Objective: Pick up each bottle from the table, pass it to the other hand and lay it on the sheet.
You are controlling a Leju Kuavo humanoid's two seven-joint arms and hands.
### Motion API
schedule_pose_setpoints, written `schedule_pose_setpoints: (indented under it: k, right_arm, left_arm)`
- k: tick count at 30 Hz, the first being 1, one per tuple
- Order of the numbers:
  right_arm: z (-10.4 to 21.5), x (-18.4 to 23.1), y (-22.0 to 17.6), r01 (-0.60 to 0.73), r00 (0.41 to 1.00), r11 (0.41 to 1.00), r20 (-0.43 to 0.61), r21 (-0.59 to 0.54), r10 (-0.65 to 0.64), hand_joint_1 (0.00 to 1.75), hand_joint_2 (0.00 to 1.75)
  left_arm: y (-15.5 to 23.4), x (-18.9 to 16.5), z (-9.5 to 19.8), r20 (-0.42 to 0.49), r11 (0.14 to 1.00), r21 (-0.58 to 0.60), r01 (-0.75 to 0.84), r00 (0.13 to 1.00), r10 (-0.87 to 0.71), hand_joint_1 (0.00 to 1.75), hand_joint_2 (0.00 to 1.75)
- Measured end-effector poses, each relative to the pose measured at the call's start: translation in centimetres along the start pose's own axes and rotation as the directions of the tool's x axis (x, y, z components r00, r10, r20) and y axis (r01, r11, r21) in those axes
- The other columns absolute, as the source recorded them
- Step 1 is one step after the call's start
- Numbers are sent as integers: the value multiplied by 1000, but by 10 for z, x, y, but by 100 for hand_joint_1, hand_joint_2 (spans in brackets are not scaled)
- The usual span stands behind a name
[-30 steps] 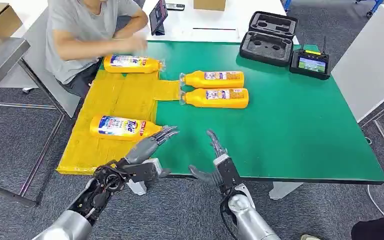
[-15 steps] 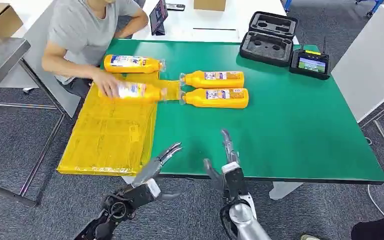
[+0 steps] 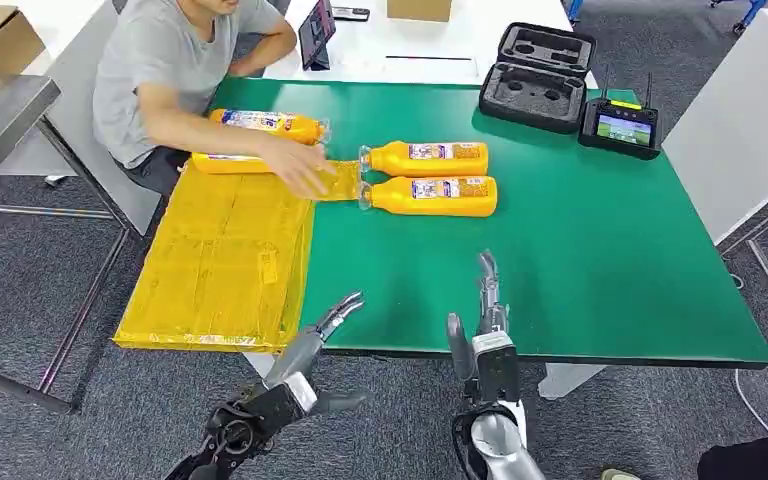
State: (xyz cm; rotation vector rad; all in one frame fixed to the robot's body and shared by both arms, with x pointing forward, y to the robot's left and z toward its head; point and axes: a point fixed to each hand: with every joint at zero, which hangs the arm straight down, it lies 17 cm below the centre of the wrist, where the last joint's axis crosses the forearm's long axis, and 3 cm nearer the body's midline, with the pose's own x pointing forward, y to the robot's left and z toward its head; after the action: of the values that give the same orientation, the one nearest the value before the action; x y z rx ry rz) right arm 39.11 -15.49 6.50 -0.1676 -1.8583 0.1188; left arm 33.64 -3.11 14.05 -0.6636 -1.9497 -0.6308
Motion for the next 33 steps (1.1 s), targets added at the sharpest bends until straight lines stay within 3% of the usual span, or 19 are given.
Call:
schedule_pose_setpoints:
  k: [8,13,28,30,33]
  right_arm:
    - [1,-1,0,9,1000,1000,-3,7,-9,0,175]
    - [-1,16,-10,-248,962,967,106,-61,253,0,175]
    - [-8,38,-10,-382,895,922,226,-63,386,0,175]
    - [-7,41,-6,-448,854,892,270,-49,444,0,175]
    - [-3,46,10,-604,734,797,378,-15,564,0,175]
  left_arm:
    - [-3,-3,4,-10,1000,-2,29,1000,-29,0,175]
    - [-4,-6,9,-19,1000,-4,26,999,-26,0,175]
    - [-1,-4,8,-13,1000,12,7,1000,-7,0,175]
    - [-1,-3,7,-10,1000,6,6,1000,-6,0,175]
    - [-3,-1,4,-5,1000,-8,8,1000,-8,0,175]
